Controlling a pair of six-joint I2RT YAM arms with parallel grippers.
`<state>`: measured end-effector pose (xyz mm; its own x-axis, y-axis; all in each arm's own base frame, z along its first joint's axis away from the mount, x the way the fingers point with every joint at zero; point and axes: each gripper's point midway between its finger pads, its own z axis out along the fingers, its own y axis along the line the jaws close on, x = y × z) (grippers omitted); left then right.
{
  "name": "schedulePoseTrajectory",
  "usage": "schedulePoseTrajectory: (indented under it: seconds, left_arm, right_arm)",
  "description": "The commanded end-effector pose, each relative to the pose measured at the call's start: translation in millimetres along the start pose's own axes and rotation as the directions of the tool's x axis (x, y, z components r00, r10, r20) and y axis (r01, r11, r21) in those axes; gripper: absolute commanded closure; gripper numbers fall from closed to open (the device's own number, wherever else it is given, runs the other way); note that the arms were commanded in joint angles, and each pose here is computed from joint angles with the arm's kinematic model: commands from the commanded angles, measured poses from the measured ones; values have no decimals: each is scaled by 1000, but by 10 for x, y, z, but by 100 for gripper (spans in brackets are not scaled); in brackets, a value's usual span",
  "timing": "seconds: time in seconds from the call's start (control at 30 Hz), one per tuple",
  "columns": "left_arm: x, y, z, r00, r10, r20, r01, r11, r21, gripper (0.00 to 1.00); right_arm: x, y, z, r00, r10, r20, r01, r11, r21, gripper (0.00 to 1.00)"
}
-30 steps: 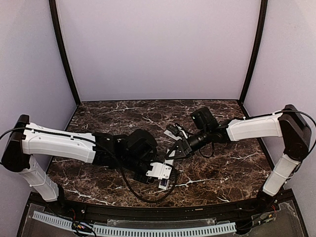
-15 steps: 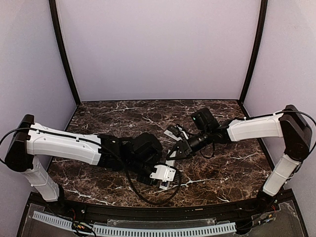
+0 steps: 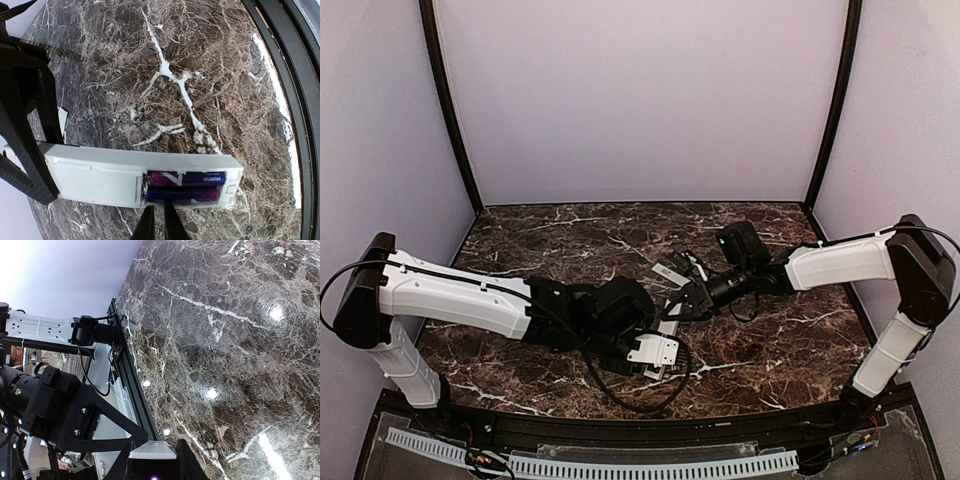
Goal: Load the batteries into the remote control
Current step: Load the battery into the battery compartment, then adjust the battery in the battery compartment.
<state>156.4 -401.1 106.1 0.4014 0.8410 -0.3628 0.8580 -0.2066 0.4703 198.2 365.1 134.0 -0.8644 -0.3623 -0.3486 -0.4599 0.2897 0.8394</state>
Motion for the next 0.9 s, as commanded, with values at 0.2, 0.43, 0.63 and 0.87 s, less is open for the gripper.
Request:
schedulePoseTrajectory:
  seconds: [0.2, 0.43, 0.63, 0.87]
  left_arm:
    - [134, 441, -395, 968, -236, 81, 244, 964, -106, 85]
    - [42, 775, -910, 825, -446, 347, 496, 865, -69, 37]
    - [-209, 708, -1031, 688, -586, 428, 575, 800, 171, 20]
    - [-484, 591, -878, 606, -689, 398, 572, 725, 384, 21]
  right_arm:
    - [-85, 441, -281, 985, -155, 76, 164, 980, -114, 100]
    - [-155, 504, -493, 952, -259, 161, 270, 962, -48, 100]
    - [-245, 668, -664, 907, -354, 230, 362, 932, 4, 100]
    - [-299, 789, -755, 881, -393, 264, 401, 916, 23, 100]
